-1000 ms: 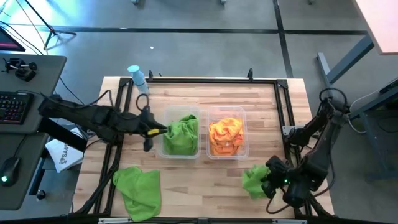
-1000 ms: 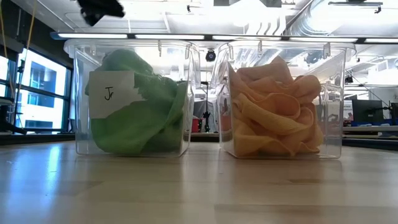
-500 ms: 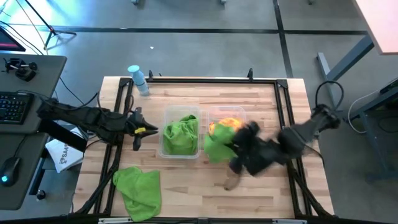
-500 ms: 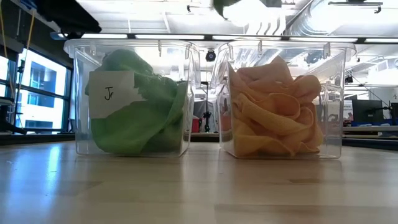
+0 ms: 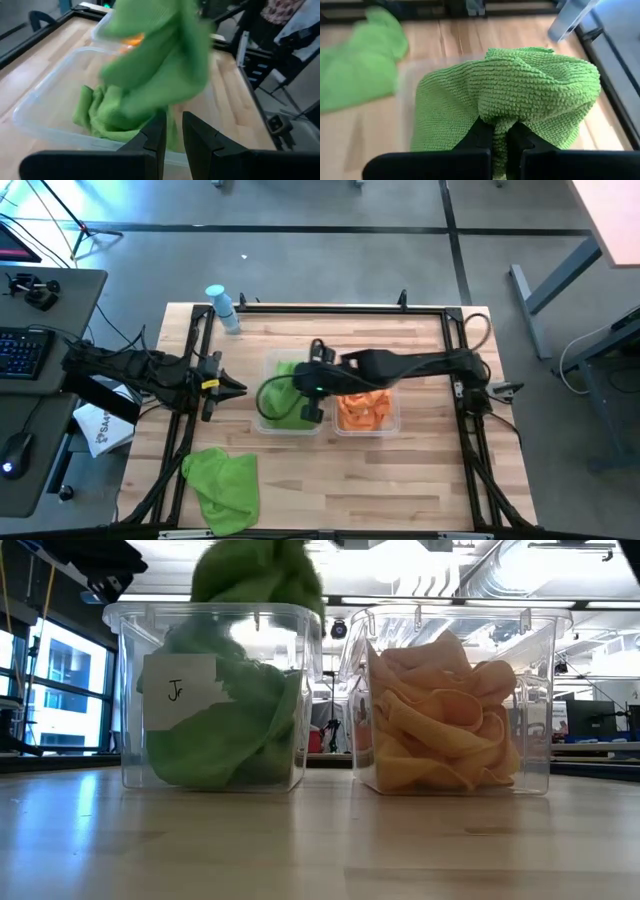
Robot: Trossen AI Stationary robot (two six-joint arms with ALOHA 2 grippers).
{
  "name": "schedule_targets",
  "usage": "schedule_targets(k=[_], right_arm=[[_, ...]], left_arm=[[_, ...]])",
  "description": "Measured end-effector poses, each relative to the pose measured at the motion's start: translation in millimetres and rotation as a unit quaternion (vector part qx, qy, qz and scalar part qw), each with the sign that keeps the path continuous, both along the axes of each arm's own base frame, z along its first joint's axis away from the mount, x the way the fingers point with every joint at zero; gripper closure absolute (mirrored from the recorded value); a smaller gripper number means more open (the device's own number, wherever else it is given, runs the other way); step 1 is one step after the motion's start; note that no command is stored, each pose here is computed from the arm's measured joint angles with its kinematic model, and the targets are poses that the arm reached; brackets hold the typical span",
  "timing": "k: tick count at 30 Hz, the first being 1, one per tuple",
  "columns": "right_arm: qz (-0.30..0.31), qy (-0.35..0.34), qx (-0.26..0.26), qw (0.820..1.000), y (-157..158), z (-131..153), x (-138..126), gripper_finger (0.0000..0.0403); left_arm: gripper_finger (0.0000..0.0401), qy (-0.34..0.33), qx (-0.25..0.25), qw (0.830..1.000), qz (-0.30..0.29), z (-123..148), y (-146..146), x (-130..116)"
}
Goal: Sort microfiber towel by color & place in baskets
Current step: Put the green towel into the left transparent bin
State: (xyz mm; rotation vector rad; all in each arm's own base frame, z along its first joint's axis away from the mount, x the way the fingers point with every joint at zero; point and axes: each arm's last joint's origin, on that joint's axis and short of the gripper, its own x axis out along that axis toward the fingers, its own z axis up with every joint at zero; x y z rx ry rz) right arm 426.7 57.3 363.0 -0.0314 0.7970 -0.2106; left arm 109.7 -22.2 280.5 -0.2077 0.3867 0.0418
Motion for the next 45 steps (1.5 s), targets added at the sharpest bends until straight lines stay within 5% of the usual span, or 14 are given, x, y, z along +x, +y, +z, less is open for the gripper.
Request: schedule_targets(k=[11,18,26,33,39,45], right_arm=[[0.036,0.075,0.054,0.995,-36,-99,62,0.0402],[0.06,0.074,0.063,0.993,-37,-128,79,0.037],[0.047,0.067,0.086,0.993,-45,-119,79,0.0292],[0.026,0.08,0.096,0.992,-53,-80,70,0.0233],[-0.009,0.073,0.109,0.991,-58,-53,46,0.0231],[-0.031,0.085,0.06,0.994,-42,-48,27,0.0262]], left_arm=[[0.0353,0.003,-0.016,1.0,-0.017,0,-1,0],[0.0353,0.006,-0.011,1.0,-0.019,-1,-1,-1],[0.0353,0.018,-0.004,1.0,-0.02,-3,-1,-2],[0.0353,0.018,-0.004,1.0,-0.02,-3,-1,-2],[0.0353,0.02,-0.004,1.0,-0.02,-3,-1,-2],[0.0353,0.028,-0.017,0.999,-0.013,-5,-1,-2]])
